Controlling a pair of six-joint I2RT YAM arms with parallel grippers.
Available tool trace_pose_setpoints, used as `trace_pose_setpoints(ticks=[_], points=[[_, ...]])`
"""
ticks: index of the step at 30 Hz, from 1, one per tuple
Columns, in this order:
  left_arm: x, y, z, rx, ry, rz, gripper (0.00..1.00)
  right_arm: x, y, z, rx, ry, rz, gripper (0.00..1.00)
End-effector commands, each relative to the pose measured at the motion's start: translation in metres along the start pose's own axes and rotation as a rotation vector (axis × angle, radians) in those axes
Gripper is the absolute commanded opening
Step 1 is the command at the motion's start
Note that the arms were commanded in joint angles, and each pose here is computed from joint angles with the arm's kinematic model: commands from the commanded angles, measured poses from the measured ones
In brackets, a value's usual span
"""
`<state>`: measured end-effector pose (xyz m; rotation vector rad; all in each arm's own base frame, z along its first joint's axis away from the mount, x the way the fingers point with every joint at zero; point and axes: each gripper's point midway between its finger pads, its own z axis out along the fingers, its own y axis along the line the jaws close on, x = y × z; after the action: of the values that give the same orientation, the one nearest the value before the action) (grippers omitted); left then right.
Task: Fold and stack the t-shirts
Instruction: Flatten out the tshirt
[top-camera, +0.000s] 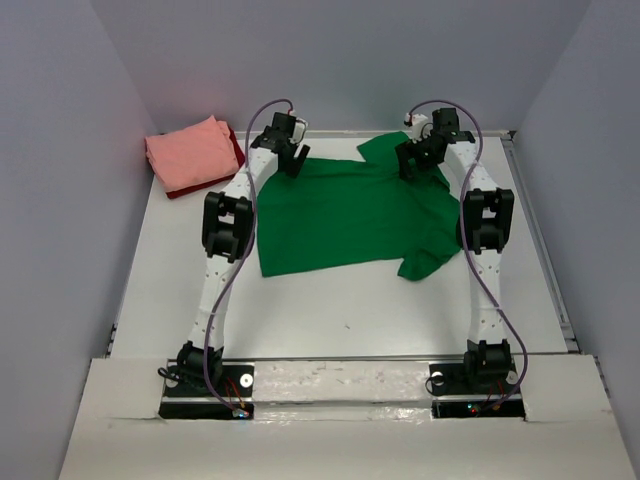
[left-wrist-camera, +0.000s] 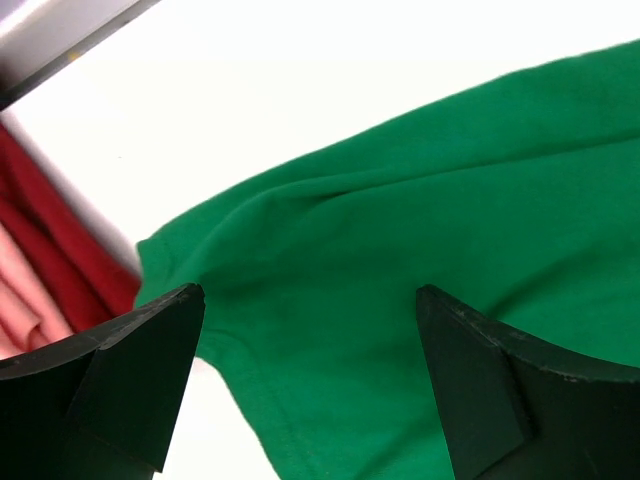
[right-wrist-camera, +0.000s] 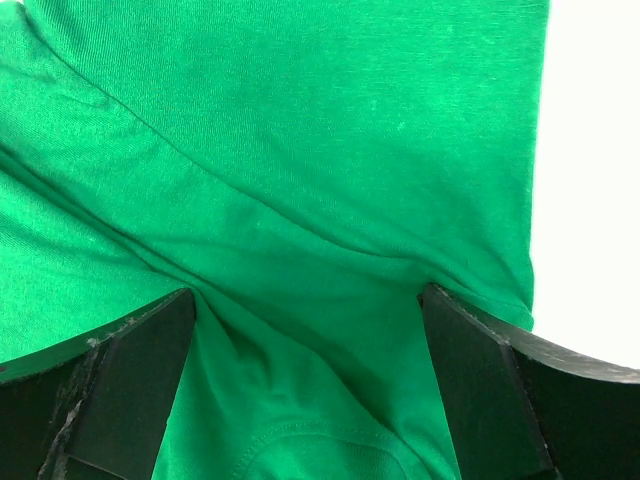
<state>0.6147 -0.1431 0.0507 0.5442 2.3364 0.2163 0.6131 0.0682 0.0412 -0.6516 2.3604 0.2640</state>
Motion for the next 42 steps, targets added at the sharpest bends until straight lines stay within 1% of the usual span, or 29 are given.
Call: trace_pose_setpoints(ticks=[1, 4, 7, 10, 11, 13, 14, 16, 17, 19, 20, 21, 22, 23, 24, 25, 27, 28, 29, 30, 31, 32, 33, 34, 35, 36, 37, 40, 42], points=[[-0.024, 0.02, -0.004, -0.073, -0.074, -0.026, 0.99, -0.027, -0.015, 0.006, 0.06, -0.097, -0.021, 1.0], [-0.03, 0.02, -0.008, -0.069, -0.091, -0.044, 0.99, -0.035, -0.014, 0.001, 0.061, -0.118, -0.017, 1.0], [-0.048, 0.025, -0.028, -0.061, -0.132, -0.056, 0.99, -0.044, -0.006, -0.013, 0.031, -0.144, -0.02, 1.0], [-0.069, 0.032, -0.06, -0.046, -0.181, -0.065, 0.99, -0.067, 0.0, -0.044, 0.032, -0.194, -0.03, 1.0], [-0.081, 0.036, -0.078, -0.042, -0.211, -0.077, 0.99, -0.08, 0.002, -0.063, 0.043, -0.225, -0.036, 1.0], [-0.089, 0.036, -0.099, -0.021, -0.227, -0.086, 0.99, -0.084, 0.006, -0.077, 0.041, -0.23, -0.032, 1.0], [-0.103, 0.042, -0.125, -0.021, -0.271, -0.095, 0.99, -0.085, 0.01, -0.085, 0.037, -0.228, -0.025, 1.0], [-0.102, 0.041, -0.145, -0.015, -0.279, -0.093, 0.99, -0.098, 0.017, -0.115, 0.042, -0.26, -0.033, 1.0], [-0.118, 0.045, -0.176, -0.019, -0.338, -0.096, 0.99, -0.092, 0.021, -0.118, 0.034, -0.246, -0.026, 1.0], [-0.124, 0.047, -0.201, -0.021, -0.371, -0.093, 0.99, -0.105, 0.028, -0.151, 0.049, -0.287, -0.041, 1.0], [-0.124, 0.043, -0.211, -0.018, -0.375, -0.087, 0.99, -0.102, 0.031, -0.157, 0.051, -0.282, -0.039, 1.0], [-0.132, 0.047, -0.241, -0.021, -0.421, -0.084, 0.99, -0.106, 0.033, -0.168, 0.056, -0.293, -0.044, 1.0], [-0.125, 0.041, -0.246, -0.006, -0.411, -0.07, 0.99, -0.108, 0.036, -0.179, 0.058, -0.298, -0.051, 1.0], [-0.129, 0.039, -0.274, 0.007, -0.453, -0.064, 0.99, -0.108, 0.044, -0.199, 0.052, -0.296, -0.067, 1.0], [-0.125, 0.033, -0.279, 0.028, -0.452, -0.055, 0.99, -0.107, 0.049, -0.207, 0.044, -0.29, -0.077, 1.0], [-0.108, 0.02, -0.272, 0.076, -0.413, -0.041, 0.99, -0.1, 0.057, -0.222, 0.033, -0.266, -0.073, 1.0], [-0.083, 0.004, -0.279, 0.157, -0.381, -0.019, 0.99, -0.083, 0.064, -0.229, 0.021, -0.217, -0.075, 1.0], [-0.085, 0.008, -0.289, 0.151, -0.402, -0.021, 0.99, -0.074, 0.069, -0.232, 0.015, -0.192, -0.071, 1.0], [-0.062, -0.007, -0.279, 0.214, -0.34, -0.003, 0.99, -0.069, 0.073, -0.249, 0.032, -0.193, -0.074, 1.0], [-0.047, -0.018, -0.279, 0.276, -0.309, 0.007, 0.99, -0.046, 0.079, -0.242, 0.018, -0.139, -0.064, 1.0], [-0.033, -0.025, -0.278, 0.314, -0.273, 0.017, 0.99, -0.042, 0.085, -0.256, 0.024, -0.15, -0.074, 1.0], [-0.024, -0.03, -0.277, 0.345, -0.26, 0.017, 0.99, -0.028, 0.087, -0.247, 0.012, -0.111, -0.064, 1.0], [-0.019, -0.033, -0.286, 0.366, -0.274, 0.027, 0.99, -0.022, 0.092, -0.258, 0.014, -0.114, -0.074, 1.0], [-0.001, -0.043, -0.277, 0.397, -0.247, 0.032, 0.99, 0.001, 0.099, -0.252, -0.011, -0.055, -0.057, 1.0], [0.005, -0.045, -0.277, 0.407, -0.244, 0.041, 0.99, 0.01, 0.104, -0.253, -0.022, -0.033, -0.052, 1.0], [0.013, -0.047, -0.275, 0.41, -0.232, 0.04, 0.99, 0.02, 0.109, -0.254, -0.042, -0.007, -0.043, 0.98], [0.029, -0.055, -0.271, 0.437, -0.201, 0.044, 0.99, 0.041, 0.124, -0.257, -0.102, 0.053, -0.041, 0.91], [0.065, -0.075, -0.26, 0.523, -0.113, 0.072, 0.99, 0.074, 0.133, -0.26, -0.12, 0.136, -0.043, 0.88], [0.082, -0.088, -0.257, 0.584, -0.073, 0.08, 0.99, 0.085, 0.134, -0.261, -0.111, 0.149, -0.063, 0.87]])
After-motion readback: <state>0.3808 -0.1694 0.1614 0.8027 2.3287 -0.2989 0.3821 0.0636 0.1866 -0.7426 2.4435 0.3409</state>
